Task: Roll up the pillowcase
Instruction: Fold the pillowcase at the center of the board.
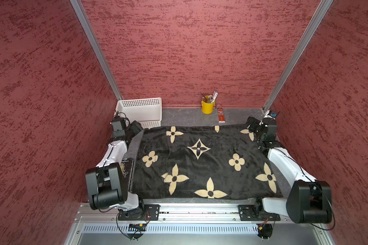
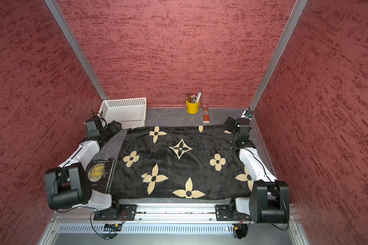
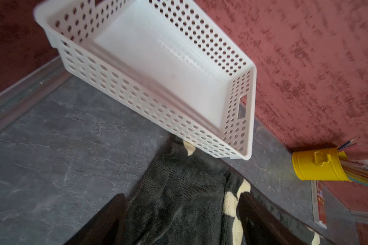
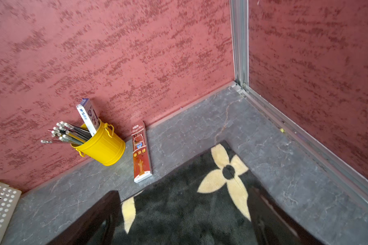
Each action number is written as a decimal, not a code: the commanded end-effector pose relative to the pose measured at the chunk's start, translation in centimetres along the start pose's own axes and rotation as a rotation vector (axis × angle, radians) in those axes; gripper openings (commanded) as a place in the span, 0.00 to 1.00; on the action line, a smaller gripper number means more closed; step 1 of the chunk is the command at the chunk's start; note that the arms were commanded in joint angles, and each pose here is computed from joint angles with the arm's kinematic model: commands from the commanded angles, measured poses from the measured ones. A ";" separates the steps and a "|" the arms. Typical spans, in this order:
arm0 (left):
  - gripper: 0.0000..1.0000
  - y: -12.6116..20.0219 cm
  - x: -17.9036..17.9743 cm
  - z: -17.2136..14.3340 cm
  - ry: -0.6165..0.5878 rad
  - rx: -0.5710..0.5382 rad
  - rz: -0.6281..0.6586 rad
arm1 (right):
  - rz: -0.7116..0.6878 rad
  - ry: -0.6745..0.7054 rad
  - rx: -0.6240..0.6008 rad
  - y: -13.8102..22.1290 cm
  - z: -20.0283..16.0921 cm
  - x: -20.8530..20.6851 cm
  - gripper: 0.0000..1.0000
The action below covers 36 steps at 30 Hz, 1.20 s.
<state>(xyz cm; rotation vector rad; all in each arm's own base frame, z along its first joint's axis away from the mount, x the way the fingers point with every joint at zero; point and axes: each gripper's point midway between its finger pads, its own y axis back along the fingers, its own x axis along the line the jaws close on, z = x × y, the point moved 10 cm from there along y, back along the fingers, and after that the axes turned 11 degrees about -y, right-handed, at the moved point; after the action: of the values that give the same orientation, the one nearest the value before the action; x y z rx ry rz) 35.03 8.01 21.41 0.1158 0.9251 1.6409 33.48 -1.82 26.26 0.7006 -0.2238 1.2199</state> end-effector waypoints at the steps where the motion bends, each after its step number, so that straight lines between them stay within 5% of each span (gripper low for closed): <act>1: 0.82 -2.4 0.1 -1.0 0.042 0.176 -0.018 | -0.009 -0.020 0.104 -0.4 -0.9 -0.1 0.99; 10: 0.76 -9.3 -0.7 -1.6 -0.038 0.325 0.046 | -0.084 0.032 0.229 -2.3 -1.0 0.5 0.99; 23: 0.71 -13.1 -2.0 -0.4 -0.143 0.339 0.087 | -0.313 0.054 0.452 -7.4 -1.4 -0.4 0.97; 36: 0.64 -13.7 -2.0 -0.9 -0.133 0.384 0.078 | -0.460 -0.063 0.605 -16.6 0.2 -4.2 0.58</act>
<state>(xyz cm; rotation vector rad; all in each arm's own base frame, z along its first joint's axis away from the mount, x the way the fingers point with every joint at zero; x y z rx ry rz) 45.97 5.77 14.04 0.4982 1.1147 1.4970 46.52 -6.82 18.69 1.1828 0.2510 0.8635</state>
